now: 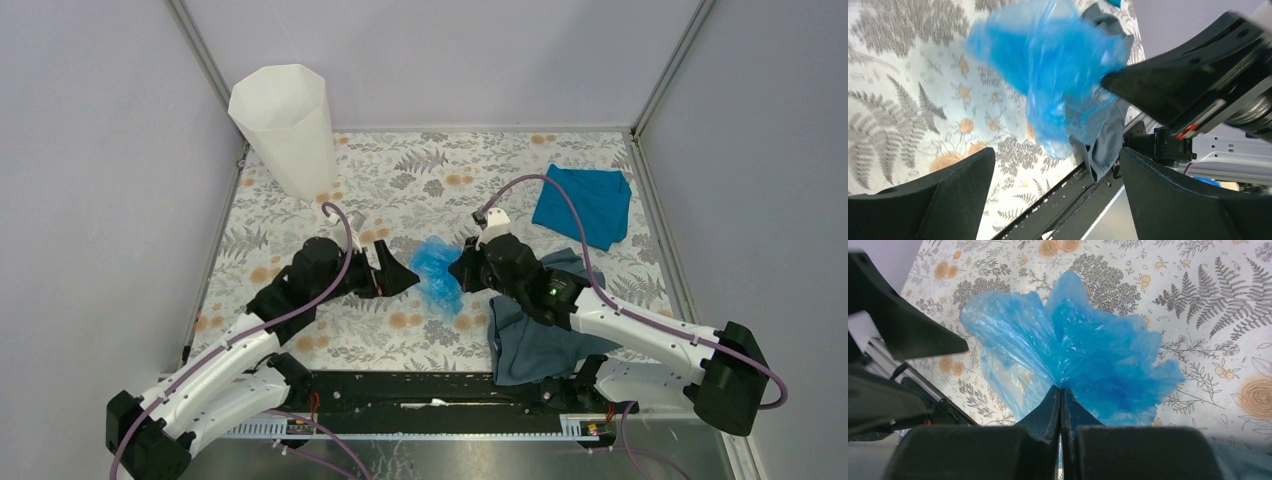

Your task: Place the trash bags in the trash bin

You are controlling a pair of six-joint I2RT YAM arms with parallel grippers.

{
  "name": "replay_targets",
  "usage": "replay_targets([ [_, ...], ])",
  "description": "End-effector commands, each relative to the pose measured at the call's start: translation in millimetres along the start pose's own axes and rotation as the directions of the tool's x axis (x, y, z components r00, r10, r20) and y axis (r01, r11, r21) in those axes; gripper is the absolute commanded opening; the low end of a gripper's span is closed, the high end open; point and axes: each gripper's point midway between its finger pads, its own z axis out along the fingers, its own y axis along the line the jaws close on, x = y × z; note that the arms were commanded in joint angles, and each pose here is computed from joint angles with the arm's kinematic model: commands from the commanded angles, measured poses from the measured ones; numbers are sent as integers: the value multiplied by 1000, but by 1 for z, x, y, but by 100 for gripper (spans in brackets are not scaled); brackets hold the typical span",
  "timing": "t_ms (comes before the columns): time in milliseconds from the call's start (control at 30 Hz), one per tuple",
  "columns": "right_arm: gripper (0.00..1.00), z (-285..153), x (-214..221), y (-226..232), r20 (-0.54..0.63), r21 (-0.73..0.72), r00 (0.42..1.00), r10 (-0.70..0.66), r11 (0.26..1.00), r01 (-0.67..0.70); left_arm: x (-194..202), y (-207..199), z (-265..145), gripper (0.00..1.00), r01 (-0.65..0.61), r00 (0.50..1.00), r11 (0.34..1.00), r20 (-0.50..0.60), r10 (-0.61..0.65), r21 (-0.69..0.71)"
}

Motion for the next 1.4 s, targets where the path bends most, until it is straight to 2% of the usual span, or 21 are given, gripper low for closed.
replay_targets([
  [0, 0, 1, -18, 22, 3, -118, 993, 117, 986, -116, 17, 1, 7, 99, 117, 993, 990, 7, -117, 75],
  [167, 0, -7, -24, 21, 22, -116, 993, 114, 987, -111, 25, -3, 24, 98, 173, 985, 976, -8, -174, 134],
  [233, 0, -9, -23, 20, 22, -122, 994, 111, 987, -107, 23, -2, 32, 92, 174, 985, 977, -4, -175, 125],
  [333, 0, -12, -14, 17, -7, -115, 995, 98, 988, -98, 22, 8, 46, 78, 162, 987, 984, -7, -162, 77],
  [367, 0, -13, -13, 16, -12, -115, 996, 92, 989, -92, 21, 12, 49, 72, 153, 988, 987, -5, -153, 57],
  [433, 0, -16, -11, 13, -11, -107, 997, 76, 991, -76, 20, 31, 53, 41, 146, 989, 988, 16, -146, -41],
  [467, 0, -17, -10, 9, -6, -94, 998, 63, 994, -63, 17, 43, 53, 29, 143, 989, 984, 42, -139, -108],
  [533, 0, -20, -7, -5, -7, -36, 1000, 22, 999, -22, 10, 56, 46, 17, 123, 991, 974, 82, -109, -189],
  [633, 2, -24, -3, -37, -23, 117, 998, -63, 991, 65, -5, 58, 26, 0, 96, 985, 970, 161, -61, -222],
  [733, 6, -32, -3, -72, -47, 286, 989, -139, 947, 147, -19, 58, 3, 0, 72, 973, 966, 232, -13, -247],
  [833, 11, -36, -4, -92, -81, 386, 979, -188, 899, 205, -27, 60, -14, 0, 55, 965, 956, 263, 23, -287],
  [1000, 19, -28, 8, -83, -145, 334, 973, -179, 917, 219, -34, 54, -22, 0, 30, 967, 950, 250, 52, -312],
  [1067, 30, -26, 13, -71, -170, 273, 971, -167, 939, 210, -37, 45, -20, 0, 17, 969, 959, 240, 54, -282],
  [1267, 73, -32, 25, -47, -234, 151, 964, -125, 975, 164, -40, 22, -13, 0, -12, 977, 980, 208, 55, -201],
  [1367, 84, -29, 30, -30, -230, 27, 960, -160, 985, 170, -38, 19, -10, 0, -19, 980, 982, 189, 55, -187],
])
